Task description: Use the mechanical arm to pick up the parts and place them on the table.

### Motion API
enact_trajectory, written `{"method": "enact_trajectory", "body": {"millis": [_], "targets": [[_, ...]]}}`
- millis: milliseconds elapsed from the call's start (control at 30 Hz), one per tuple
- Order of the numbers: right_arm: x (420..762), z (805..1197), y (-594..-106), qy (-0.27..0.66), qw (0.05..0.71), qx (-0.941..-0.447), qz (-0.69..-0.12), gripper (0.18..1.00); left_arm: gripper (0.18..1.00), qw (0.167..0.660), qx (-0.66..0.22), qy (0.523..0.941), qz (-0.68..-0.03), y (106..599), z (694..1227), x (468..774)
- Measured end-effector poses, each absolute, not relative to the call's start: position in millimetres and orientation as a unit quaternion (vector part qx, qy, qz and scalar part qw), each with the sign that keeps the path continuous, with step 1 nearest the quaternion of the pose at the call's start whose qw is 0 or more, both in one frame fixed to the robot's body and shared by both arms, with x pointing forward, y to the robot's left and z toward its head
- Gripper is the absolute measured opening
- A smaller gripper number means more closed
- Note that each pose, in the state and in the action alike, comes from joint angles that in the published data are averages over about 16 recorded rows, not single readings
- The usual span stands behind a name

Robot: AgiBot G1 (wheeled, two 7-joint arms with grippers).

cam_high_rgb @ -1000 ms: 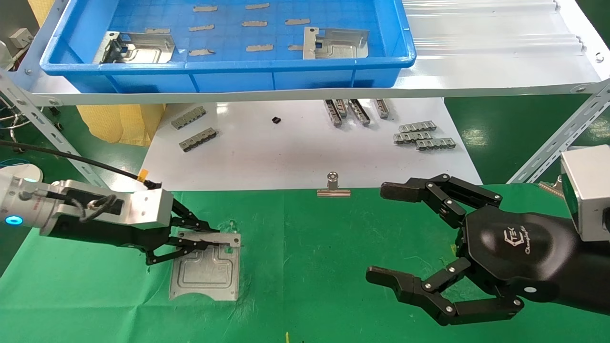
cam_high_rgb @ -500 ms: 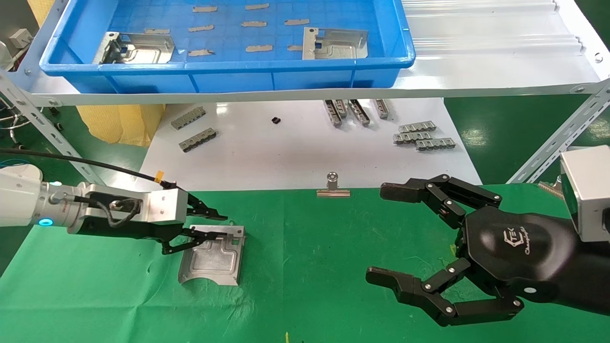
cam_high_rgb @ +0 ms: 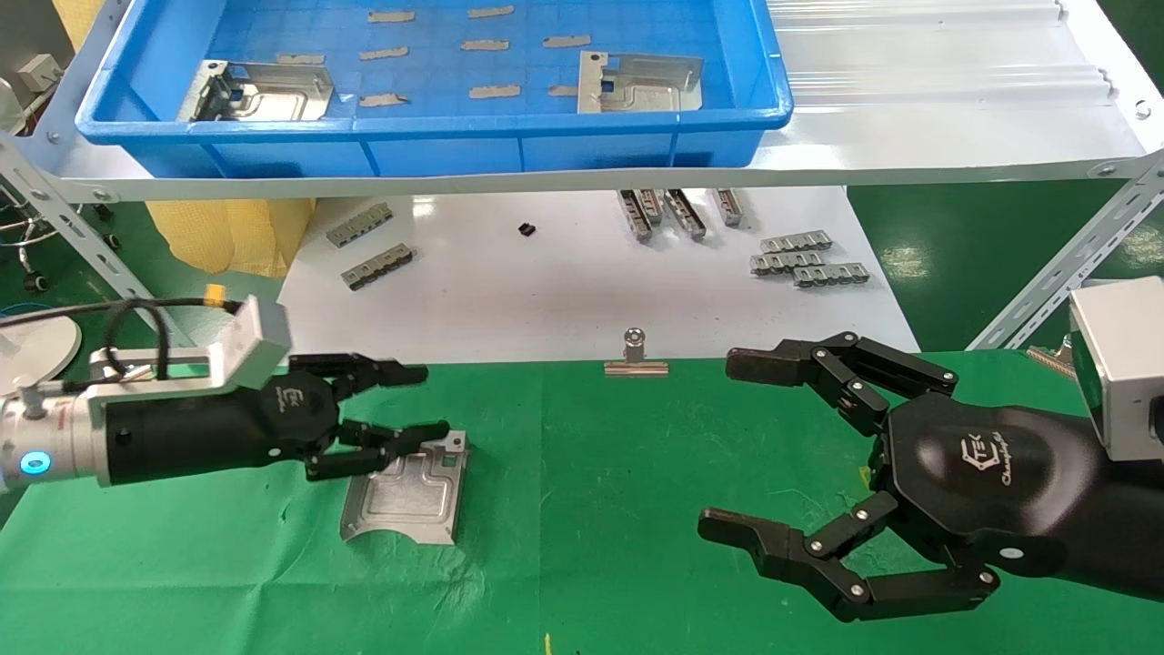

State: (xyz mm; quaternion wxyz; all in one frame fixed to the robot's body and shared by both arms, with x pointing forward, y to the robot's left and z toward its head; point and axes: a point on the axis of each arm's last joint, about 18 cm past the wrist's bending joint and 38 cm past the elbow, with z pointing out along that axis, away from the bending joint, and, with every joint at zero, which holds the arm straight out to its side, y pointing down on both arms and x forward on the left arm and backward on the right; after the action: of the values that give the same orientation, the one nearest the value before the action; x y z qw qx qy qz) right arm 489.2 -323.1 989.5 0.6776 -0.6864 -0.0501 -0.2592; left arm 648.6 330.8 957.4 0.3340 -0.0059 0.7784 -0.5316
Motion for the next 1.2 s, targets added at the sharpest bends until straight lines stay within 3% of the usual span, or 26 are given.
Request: {"method": "enact_trajectory", "body": {"millis": [600,800,1200], "targets": [[489.3,989.5,-323.1,-0.05,0.678,-0.686,-0.259,1.0,0.903,0.322,-0.026,0.75,-0.577,333.2,954.7,642.9],[489.3,989.5,-323.2,-0.05,0.678,-0.686,-0.259,1.0,0.968,0.318,-0.017,0.737,-0.596,331.4,957.8,635.3],[489.3,989.5,-323.2,-0.05,0.678,-0.686,-0.259,1.0,1.001,0.307,0.006,0.715,-0.628,327.8,967.2,611.0]]}}
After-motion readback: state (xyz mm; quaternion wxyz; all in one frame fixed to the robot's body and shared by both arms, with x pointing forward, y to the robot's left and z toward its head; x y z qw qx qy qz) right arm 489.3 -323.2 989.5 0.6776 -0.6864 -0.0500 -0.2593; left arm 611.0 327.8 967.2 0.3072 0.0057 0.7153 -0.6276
